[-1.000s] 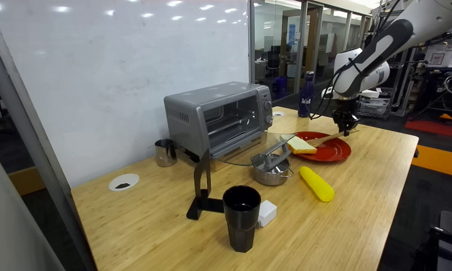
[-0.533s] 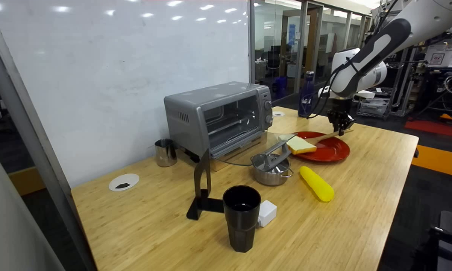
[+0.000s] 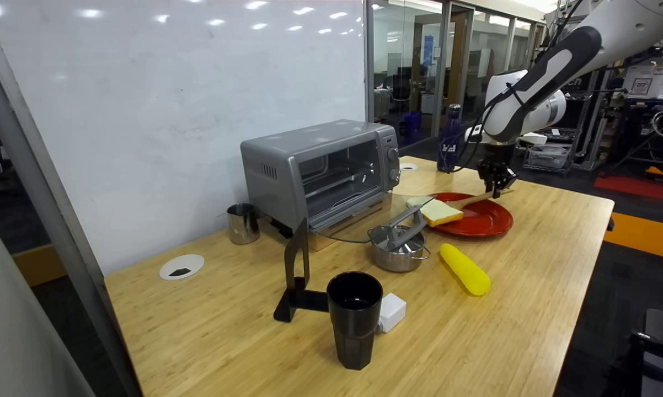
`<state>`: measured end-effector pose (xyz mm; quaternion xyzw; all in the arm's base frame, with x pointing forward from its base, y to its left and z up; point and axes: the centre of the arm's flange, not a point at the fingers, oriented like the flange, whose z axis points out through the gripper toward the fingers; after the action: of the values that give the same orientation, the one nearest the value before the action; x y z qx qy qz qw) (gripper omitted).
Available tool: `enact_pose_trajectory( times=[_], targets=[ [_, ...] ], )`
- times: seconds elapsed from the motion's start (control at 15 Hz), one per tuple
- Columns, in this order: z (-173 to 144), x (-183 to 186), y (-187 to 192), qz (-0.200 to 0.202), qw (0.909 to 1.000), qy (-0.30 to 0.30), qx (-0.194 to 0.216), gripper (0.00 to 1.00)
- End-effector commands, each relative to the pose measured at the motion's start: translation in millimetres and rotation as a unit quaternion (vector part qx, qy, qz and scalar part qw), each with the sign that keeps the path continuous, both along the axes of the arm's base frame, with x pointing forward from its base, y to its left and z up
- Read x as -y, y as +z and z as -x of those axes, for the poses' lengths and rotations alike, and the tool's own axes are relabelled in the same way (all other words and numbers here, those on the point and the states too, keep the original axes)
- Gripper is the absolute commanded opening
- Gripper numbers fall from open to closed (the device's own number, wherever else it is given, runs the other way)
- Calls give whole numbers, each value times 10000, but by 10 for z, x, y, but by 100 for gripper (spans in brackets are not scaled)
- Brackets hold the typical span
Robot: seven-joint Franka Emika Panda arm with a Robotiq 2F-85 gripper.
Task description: Open the oven, use the spatula to put the slice of bread in the oven, the close the oven
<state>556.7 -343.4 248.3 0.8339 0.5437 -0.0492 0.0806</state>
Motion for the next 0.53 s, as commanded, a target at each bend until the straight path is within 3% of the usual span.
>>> enact_pose_trajectory(
  times=[0.0, 0.47],
  targets=[
    [104, -31, 24, -119, 9998, 120, 143, 7],
    [113, -107, -52, -212, 9994, 236, 99, 7]
  ],
)
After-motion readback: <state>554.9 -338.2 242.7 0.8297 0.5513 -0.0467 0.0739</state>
